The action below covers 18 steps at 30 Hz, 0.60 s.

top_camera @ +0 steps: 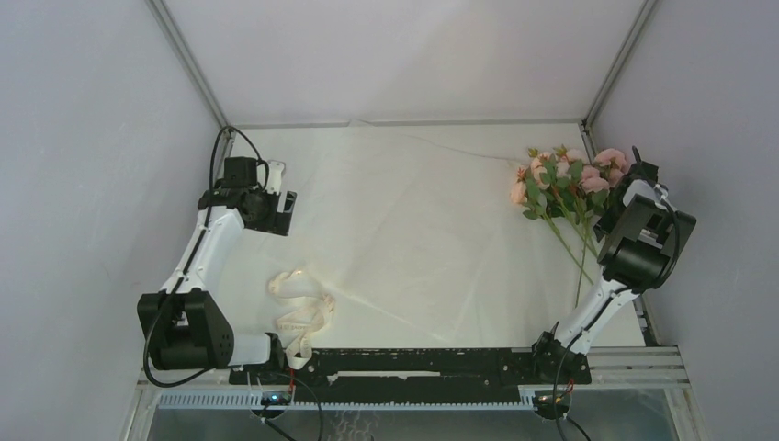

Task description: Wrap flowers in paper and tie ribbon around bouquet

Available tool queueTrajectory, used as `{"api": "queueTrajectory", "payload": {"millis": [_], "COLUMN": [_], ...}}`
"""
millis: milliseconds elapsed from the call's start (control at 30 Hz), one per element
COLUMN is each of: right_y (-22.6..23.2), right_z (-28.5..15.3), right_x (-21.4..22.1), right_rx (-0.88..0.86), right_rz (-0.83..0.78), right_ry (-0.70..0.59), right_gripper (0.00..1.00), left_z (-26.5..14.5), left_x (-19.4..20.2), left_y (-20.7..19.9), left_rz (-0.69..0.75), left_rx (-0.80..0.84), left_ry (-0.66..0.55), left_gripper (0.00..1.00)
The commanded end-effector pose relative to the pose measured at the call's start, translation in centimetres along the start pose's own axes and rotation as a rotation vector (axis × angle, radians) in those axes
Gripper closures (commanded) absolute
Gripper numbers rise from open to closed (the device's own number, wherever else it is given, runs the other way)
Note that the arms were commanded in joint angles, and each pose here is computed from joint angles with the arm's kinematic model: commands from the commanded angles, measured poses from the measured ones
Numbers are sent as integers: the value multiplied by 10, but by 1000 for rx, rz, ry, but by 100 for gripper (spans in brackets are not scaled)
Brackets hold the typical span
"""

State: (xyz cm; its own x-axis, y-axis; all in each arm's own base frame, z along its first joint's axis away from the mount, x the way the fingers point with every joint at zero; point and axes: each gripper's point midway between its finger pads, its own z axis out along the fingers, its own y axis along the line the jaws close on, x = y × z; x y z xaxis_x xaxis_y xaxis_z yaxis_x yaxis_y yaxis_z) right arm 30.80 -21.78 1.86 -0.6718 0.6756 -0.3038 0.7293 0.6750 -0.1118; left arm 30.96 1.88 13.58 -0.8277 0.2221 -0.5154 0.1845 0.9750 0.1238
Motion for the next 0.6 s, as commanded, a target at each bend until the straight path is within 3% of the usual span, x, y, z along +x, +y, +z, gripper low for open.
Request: {"api": "queueTrajectory", "payload": {"millis": [0, 167, 300, 400, 567], "right_y": [6, 8, 8, 1, -13], "right_z": [5, 14, 1, -28, -123], "right_x": [-11, -4, -11, -28, -59], "right_rx": [-27, -32, -37, 21, 92], "right_rz": [-35, -51, -71, -82, -23], "right_ry": [-6, 28, -5, -102, -376], "right_gripper": [56, 60, 100, 100, 100], "left_z": [-21, -20, -21, -22, -23], "left_x": [-28, -28, -28, -29, -27], "left_y": [7, 6, 6, 5, -1], "left_rz": [-9, -4, -2, 1, 17], "left_rx": [-28, -26, -28, -24, 16], "left_ry": [-102, -105, -109, -117, -116], "left_gripper": [8, 7, 8, 8, 7]}}
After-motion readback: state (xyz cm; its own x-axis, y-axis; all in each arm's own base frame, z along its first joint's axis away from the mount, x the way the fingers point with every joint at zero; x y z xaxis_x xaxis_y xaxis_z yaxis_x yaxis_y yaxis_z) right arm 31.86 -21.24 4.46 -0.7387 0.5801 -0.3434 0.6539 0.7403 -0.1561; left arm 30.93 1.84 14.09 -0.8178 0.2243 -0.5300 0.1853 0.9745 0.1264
